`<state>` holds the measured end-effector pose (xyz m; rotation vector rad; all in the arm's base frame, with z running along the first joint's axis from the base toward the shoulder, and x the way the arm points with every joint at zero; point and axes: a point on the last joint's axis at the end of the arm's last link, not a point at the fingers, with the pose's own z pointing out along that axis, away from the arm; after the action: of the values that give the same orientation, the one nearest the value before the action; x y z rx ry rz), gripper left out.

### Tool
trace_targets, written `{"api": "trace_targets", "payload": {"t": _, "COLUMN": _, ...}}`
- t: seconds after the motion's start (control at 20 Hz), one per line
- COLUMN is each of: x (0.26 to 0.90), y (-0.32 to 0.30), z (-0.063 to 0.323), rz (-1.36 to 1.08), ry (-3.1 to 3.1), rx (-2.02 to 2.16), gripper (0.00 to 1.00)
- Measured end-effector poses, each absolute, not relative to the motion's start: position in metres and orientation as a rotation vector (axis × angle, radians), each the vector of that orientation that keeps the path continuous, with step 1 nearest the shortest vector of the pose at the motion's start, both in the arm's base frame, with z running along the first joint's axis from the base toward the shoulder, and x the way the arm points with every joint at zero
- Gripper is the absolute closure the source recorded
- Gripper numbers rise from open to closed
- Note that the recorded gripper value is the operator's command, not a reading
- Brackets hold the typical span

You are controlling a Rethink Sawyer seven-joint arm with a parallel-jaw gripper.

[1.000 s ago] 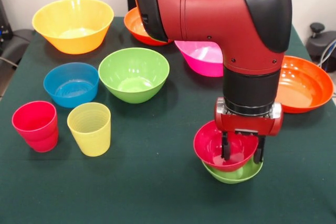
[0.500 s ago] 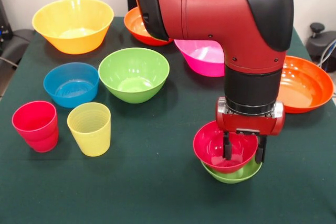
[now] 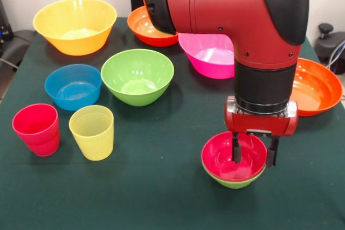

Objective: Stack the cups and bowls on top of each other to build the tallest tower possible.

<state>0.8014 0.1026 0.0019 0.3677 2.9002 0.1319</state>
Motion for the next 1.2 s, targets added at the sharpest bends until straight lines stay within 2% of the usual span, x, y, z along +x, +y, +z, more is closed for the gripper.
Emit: {"api": "trace_targets", "payload": {"t": 1.2, "x": 0.8081, "y": 0.1068, "z": 0.0109, "rz": 0.135, "ry": 2.912, "rx": 0.355, "gripper": 0.00}}
